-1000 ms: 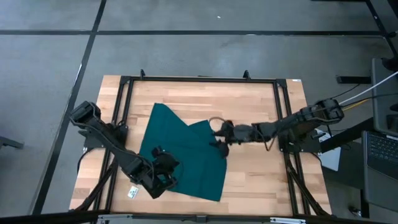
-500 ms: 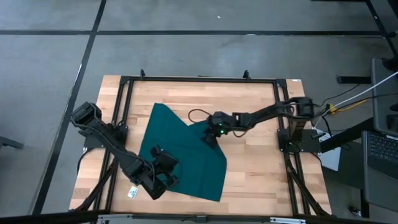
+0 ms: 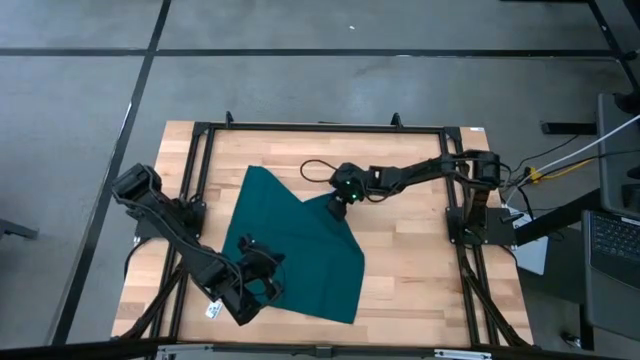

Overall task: Fold microfiber towels
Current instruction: Fold the towel

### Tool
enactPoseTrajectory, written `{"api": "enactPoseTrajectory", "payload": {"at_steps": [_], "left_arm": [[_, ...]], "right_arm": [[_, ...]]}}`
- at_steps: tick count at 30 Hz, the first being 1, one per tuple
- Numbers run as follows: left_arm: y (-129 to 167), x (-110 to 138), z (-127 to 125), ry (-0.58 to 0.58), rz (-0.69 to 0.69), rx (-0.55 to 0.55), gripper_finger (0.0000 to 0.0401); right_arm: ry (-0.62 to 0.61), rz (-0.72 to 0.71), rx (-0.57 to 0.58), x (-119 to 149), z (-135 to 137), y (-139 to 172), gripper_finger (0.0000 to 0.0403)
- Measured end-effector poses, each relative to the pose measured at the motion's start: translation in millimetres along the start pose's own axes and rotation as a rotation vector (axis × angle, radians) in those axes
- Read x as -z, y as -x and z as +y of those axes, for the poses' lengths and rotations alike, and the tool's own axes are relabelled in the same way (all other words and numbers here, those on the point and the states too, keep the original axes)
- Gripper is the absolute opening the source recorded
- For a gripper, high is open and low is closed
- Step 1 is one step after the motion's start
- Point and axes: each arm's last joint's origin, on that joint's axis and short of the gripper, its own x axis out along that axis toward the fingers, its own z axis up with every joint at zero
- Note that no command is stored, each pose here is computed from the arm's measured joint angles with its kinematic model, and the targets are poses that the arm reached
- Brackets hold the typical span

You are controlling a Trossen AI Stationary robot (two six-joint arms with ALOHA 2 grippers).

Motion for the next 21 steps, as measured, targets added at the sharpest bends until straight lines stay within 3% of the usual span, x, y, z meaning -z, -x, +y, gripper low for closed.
{"api": "enactPoseTrajectory", "payload": {"at_steps": [13,21], "left_arm": [[9.8,-11.4,11.1,-0.016,-0.048,-0.027,0.0002],[12.8,-9.4,11.1,-0.014,-0.051,-0.023,0.0002]], "right_arm": [[0.049,0.106,0.170,-3.5,5.8,-8.7,0.0254],[0.045,0.194,0.405,-3.1,-9.8,0.0,0.0231]]}}
